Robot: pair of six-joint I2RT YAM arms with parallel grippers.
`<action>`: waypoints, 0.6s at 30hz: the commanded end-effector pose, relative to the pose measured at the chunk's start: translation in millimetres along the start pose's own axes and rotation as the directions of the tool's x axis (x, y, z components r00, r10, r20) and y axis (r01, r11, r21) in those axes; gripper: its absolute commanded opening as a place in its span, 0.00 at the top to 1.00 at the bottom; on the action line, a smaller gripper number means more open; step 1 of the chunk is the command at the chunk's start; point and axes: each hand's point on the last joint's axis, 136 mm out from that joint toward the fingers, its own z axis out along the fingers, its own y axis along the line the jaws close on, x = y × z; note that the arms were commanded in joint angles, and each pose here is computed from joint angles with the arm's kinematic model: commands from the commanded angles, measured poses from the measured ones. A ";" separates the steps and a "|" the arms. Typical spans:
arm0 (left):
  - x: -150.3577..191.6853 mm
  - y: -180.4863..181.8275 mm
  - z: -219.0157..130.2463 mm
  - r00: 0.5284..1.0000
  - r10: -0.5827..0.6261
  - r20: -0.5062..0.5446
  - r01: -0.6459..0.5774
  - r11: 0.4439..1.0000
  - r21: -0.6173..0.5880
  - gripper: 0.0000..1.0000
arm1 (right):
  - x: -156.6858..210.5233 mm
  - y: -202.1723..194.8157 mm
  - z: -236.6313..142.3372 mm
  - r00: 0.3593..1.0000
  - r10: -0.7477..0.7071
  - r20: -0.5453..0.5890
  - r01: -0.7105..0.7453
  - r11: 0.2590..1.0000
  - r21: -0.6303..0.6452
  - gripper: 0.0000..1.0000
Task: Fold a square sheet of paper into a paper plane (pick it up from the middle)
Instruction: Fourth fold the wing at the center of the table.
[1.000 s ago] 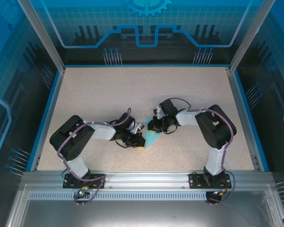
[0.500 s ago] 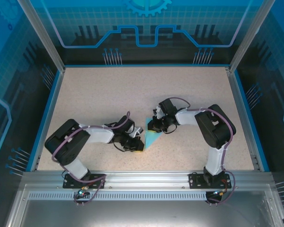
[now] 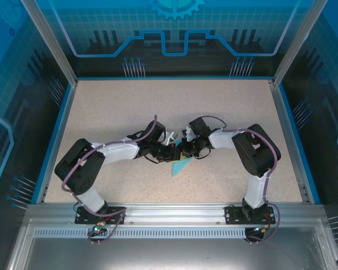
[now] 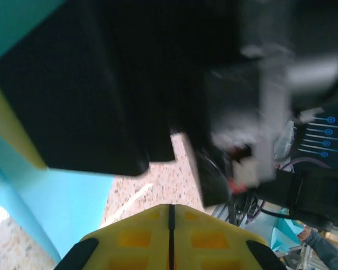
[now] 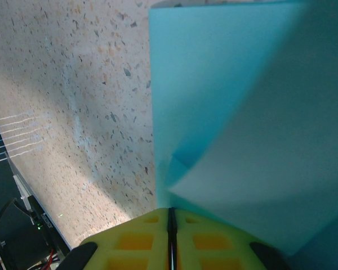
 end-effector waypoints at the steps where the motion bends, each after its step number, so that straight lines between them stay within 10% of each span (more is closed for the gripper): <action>1: 1.2 13.6 11.1 0.998 -0.055 -0.022 0.054 0.999 -0.006 0.92 | 29.7 -59.3 16.0 0.992 0.110 -0.063 -0.097 0.977 0.188 0.90; 18: 68.1 96.0 27.2 0.968 -0.203 -0.149 0.175 0.968 -0.179 0.94 | 31.5 -62.3 14.8 0.991 0.118 -0.056 -0.105 0.975 0.194 0.89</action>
